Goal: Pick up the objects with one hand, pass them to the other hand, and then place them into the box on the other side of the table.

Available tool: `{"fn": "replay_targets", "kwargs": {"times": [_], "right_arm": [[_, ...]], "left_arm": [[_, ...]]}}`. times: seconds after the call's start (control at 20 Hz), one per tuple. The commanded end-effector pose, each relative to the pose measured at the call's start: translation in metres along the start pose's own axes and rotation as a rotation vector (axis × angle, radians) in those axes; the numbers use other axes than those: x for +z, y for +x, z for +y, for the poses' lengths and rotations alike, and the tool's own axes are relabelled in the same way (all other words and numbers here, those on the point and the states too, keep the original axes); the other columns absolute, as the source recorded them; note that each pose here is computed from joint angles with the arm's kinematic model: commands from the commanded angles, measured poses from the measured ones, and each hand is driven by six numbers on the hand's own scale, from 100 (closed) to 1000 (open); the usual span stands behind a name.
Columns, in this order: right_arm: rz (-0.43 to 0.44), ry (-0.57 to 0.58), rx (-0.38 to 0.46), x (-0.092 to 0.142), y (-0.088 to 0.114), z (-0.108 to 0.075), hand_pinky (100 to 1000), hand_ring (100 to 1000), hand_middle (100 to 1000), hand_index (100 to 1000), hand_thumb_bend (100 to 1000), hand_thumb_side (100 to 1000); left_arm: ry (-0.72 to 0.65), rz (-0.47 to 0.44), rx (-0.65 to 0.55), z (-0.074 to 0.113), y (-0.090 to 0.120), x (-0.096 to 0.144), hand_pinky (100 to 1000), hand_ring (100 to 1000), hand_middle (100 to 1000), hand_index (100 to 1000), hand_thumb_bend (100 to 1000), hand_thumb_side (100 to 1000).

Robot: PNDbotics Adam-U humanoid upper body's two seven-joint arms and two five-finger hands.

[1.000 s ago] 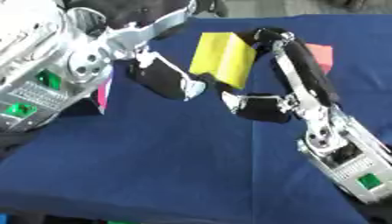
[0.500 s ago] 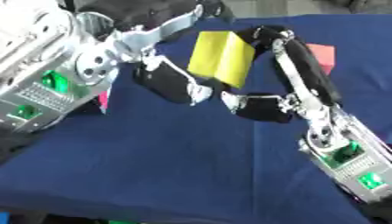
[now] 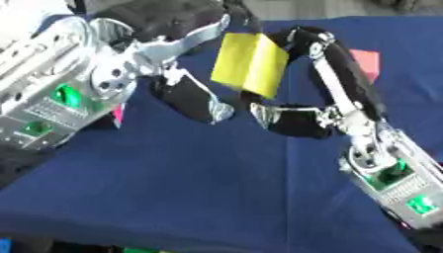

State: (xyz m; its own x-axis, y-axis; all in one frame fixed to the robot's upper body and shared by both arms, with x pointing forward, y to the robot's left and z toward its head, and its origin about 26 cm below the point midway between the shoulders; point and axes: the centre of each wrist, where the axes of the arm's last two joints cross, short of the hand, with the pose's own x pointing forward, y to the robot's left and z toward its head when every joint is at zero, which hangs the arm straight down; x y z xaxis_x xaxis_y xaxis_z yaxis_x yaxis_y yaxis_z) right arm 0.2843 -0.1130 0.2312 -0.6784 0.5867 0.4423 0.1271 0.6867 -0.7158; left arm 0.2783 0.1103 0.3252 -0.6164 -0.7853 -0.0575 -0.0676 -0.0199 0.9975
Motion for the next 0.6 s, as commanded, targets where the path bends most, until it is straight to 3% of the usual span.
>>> {"fn": "replay_targets", "kwargs": {"times": [0.05,0.3,0.6], "right_arm": [[-0.044,-0.004,-0.012,-0.0016,0.0053,-0.0045,799,571,426,517,100,100],[-0.062,0.017,-0.022,-0.0004,0.0045,-0.0034,800,569,426,517,100,100],[-0.069,0.032,-0.033,0.0,0.0037,-0.0037,794,572,422,514,100,100]], "left_arm": [[0.016,0.022,-0.006,0.0053,-0.0001,0.0032,842,846,831,888,335,220],[0.038,0.032,0.002,0.0046,-0.0003,0.0032,824,813,771,863,271,220],[0.072,0.016,0.036,0.0035,0.0012,0.0026,763,689,590,728,180,170]]}}
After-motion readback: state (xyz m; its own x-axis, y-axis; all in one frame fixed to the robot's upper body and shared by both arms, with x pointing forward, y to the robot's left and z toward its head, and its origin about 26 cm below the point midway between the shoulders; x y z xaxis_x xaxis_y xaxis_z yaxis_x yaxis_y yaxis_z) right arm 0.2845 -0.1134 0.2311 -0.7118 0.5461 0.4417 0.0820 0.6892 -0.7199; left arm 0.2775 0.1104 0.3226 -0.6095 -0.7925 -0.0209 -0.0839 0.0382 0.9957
